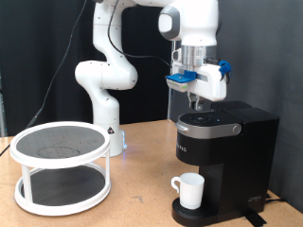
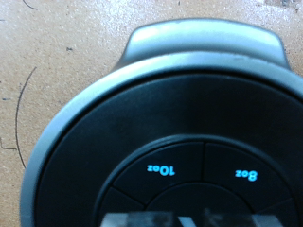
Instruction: Make a cup of coffee with the keurig machine
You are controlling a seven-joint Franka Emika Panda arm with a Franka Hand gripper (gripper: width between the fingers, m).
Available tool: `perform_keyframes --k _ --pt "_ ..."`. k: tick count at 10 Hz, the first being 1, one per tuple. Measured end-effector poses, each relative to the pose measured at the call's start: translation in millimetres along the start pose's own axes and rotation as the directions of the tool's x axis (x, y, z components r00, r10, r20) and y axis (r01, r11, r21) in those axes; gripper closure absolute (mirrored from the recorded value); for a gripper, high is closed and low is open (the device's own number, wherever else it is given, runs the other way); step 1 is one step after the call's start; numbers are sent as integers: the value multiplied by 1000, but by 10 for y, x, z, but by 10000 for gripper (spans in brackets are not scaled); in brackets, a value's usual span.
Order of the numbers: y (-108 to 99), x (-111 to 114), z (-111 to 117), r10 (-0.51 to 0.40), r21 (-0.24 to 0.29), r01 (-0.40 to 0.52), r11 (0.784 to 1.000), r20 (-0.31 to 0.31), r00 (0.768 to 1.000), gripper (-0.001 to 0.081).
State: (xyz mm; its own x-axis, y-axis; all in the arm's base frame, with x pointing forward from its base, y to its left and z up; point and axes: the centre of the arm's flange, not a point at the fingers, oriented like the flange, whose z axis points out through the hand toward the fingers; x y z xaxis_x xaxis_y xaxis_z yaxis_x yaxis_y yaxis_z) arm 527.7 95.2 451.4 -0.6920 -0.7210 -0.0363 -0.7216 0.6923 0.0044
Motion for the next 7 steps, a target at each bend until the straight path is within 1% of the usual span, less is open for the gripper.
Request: perform_keyframes --k 2,7 --pt "0 -46 77 -9 -21 9 1000 1 1000 806" --pt "85 -117 159 -35 -36 35 999 -8 999 806"
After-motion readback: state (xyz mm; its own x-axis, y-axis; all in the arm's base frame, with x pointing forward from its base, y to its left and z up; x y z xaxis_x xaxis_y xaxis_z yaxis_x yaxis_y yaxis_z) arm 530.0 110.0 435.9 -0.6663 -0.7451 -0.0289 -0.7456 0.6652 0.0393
